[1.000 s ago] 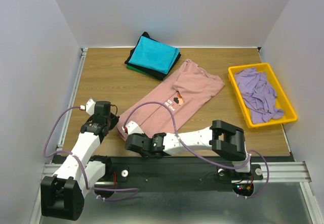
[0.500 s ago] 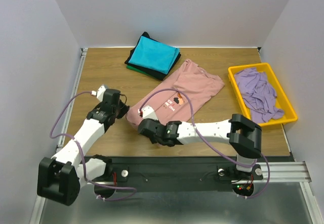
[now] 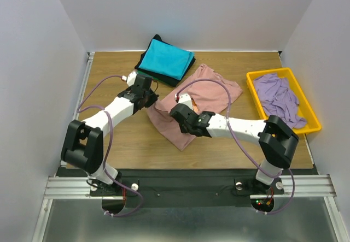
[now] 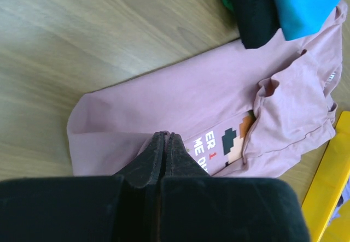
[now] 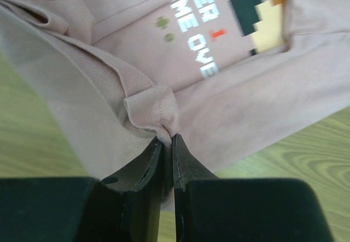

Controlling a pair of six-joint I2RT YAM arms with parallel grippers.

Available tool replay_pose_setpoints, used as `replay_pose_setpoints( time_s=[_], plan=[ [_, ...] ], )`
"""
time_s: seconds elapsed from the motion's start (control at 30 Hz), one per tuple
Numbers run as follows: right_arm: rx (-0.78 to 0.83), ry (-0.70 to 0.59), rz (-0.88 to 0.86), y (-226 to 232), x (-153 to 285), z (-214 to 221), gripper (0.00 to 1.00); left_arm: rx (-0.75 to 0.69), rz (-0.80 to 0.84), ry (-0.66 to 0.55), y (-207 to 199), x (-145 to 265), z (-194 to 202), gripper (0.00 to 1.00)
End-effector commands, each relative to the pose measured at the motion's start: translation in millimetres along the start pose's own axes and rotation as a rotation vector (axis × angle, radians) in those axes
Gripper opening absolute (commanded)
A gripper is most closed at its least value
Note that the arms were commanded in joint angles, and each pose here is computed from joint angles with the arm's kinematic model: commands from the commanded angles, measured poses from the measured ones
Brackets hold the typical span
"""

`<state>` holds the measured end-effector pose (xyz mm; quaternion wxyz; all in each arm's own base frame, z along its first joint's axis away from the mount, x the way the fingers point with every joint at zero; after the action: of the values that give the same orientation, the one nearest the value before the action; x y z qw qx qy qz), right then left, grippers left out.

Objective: Fold and stack the t-shirts
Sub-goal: Fold the tshirt

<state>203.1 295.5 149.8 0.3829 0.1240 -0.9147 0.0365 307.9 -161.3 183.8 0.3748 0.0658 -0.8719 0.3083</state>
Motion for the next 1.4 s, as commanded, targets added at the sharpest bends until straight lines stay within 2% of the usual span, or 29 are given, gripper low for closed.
replay_pose_setpoints(
  time_s=[0.0, 0.43, 0.9, 0.93, 0.97, 1.0, 1.03, 1.07, 1.13, 1.17, 1.3, 1.37],
  plan=[
    [-0.042, -0.04, 0.044, -24, -1, -18, 0.0, 0.003, 0.056, -0.049, -31, -5, -16, 0.0],
    [-0.085, -0.021, 0.133, -69, -21, -37, 0.0, -0.033, 0.051, -0.035, -74, -44, -14, 0.0],
    [-0.127, 0.01, 0.2, -97, -40, -43, 0.01, -0.08, 0.002, -0.015, -93, -77, -5, 0.0],
    [-0.125, 0.013, 0.201, -98, -41, -42, 0.06, -0.094, -0.002, -0.015, -94, -79, -5, 0.0],
    [-0.13, 0.013, 0.205, -99, -42, -44, 0.06, -0.098, -0.009, -0.01, -95, -80, -5, 0.01],
    [-0.133, 0.016, 0.212, -100, -44, -44, 0.19, -0.11, -0.022, -0.001, -96, -83, -5, 0.14],
    [-0.137, 0.013, 0.216, -101, -45, -45, 0.23, -0.116, -0.029, 0.0, -96, -83, -5, 0.14],
    [-0.139, 0.014, 0.218, -101, -46, -45, 0.28, -0.125, -0.028, 0.0, -97, -82, -4, 0.37],
    [-0.148, 0.005, 0.232, -104, -48, -50, 0.38, -0.129, -0.023, -0.015, -99, -76, -5, 0.65],
    [-0.153, -0.003, 0.242, -105, -48, -52, 0.39, -0.134, -0.017, -0.02, -101, -73, -5, 0.98],
    [-0.173, -0.051, 0.286, -111, -42, -62, 0.47, -0.158, 0.024, -0.053, -109, -46, -11, 0.98],
    [-0.179, -0.064, 0.286, -111, -38, -65, 0.59, -0.168, 0.036, -0.052, -107, -36, -8, 0.98]
  ],
)
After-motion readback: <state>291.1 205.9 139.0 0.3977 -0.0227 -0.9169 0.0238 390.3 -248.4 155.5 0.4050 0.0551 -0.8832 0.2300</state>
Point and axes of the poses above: each gripper's point midway between its finger pads, its own x axis back along the fingers, its own y axis along the line the jaws close on, z = x × y, the point moved 9 cm from there along x, back along the fingers, and after that the axes turned 5 degrees about -x, right-handed, at the moved point
